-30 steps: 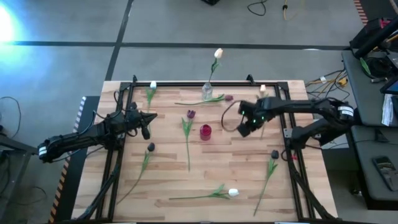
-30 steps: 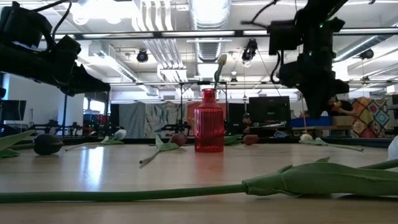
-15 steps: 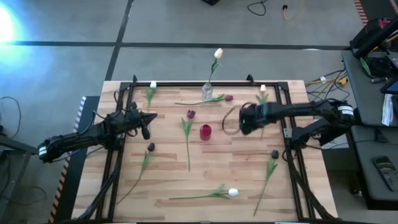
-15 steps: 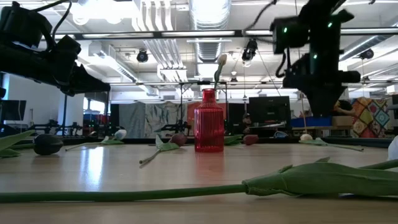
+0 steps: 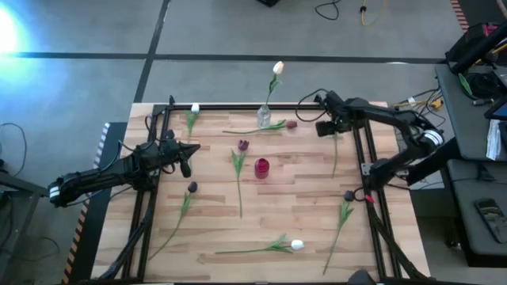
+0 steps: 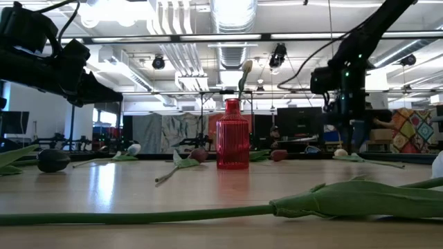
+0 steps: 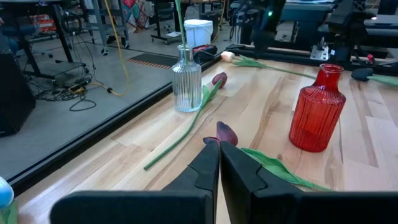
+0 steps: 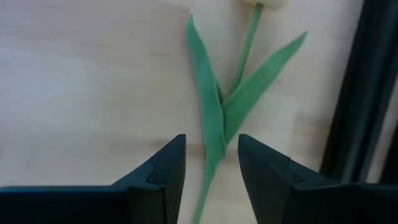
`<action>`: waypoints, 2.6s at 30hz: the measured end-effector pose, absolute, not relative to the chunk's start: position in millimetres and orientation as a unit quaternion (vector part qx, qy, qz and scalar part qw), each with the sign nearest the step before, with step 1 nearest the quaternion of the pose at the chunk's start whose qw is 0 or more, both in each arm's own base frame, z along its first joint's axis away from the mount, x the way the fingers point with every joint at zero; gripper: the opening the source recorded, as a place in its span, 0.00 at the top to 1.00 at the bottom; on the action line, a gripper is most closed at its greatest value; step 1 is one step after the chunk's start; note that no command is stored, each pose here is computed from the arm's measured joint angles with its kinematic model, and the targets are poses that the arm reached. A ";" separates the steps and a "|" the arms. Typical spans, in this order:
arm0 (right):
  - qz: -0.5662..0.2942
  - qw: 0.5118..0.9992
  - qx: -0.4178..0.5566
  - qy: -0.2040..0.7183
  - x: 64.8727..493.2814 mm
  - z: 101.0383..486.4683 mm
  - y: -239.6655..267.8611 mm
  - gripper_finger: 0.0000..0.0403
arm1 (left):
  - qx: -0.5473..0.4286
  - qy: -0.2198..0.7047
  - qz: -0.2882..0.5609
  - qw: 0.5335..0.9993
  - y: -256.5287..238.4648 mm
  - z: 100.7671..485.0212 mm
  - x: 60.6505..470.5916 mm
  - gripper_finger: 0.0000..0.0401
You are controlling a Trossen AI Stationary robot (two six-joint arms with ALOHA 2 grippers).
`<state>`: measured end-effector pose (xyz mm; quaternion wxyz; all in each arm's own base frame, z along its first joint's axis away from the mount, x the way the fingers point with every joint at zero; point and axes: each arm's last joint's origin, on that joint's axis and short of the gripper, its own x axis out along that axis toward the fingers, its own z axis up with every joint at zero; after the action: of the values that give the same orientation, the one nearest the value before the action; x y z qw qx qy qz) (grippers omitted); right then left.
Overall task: Sort flowers into vase by color
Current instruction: Put the light pink tulip flower into the transparent vase
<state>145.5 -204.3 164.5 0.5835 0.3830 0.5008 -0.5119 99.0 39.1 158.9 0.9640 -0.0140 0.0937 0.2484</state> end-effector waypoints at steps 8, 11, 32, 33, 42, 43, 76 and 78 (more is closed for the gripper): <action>-0.520 0.548 0.379 0.534 151.0 144.1 -229.8 0.51 | -0.014 0.094 0.248 0.964 39.1 158.8 99.0 1.00; -0.516 0.547 0.377 0.540 157.5 140.6 -239.1 0.49 | -0.014 0.094 0.249 0.964 39.2 159.0 99.0 1.00; -0.511 0.617 0.307 0.514 184.6 208.2 -245.3 0.97 | -0.014 0.094 0.248 0.964 39.2 158.9 99.1 1.00; -0.513 0.634 0.296 0.497 185.9 220.4 -239.1 0.97 | -0.014 0.094 0.248 0.964 39.2 158.9 99.1 1.00; -0.477 0.820 0.186 0.257 195.5 304.0 -161.2 0.97 | -0.014 0.094 0.248 0.964 39.2 158.8 99.1 1.00; -0.464 0.839 0.172 0.225 196.0 310.5 -152.3 0.97 | -0.014 0.094 0.248 0.964 39.2 158.9 99.1 1.00; -0.324 0.928 -0.095 -0.160 337.3 335.2 -134.0 0.97 | -0.014 0.095 0.248 0.964 39.2 158.8 99.1 1.00; -0.327 0.925 -0.104 -0.161 346.3 337.4 -138.7 0.97 | -0.014 0.095 0.248 0.964 39.2 158.7 99.1 1.00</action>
<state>346.3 -138.7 337.4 0.9253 -0.1045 -0.1612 -0.3271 99.1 39.2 158.7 0.9639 -0.0140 0.0946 0.2485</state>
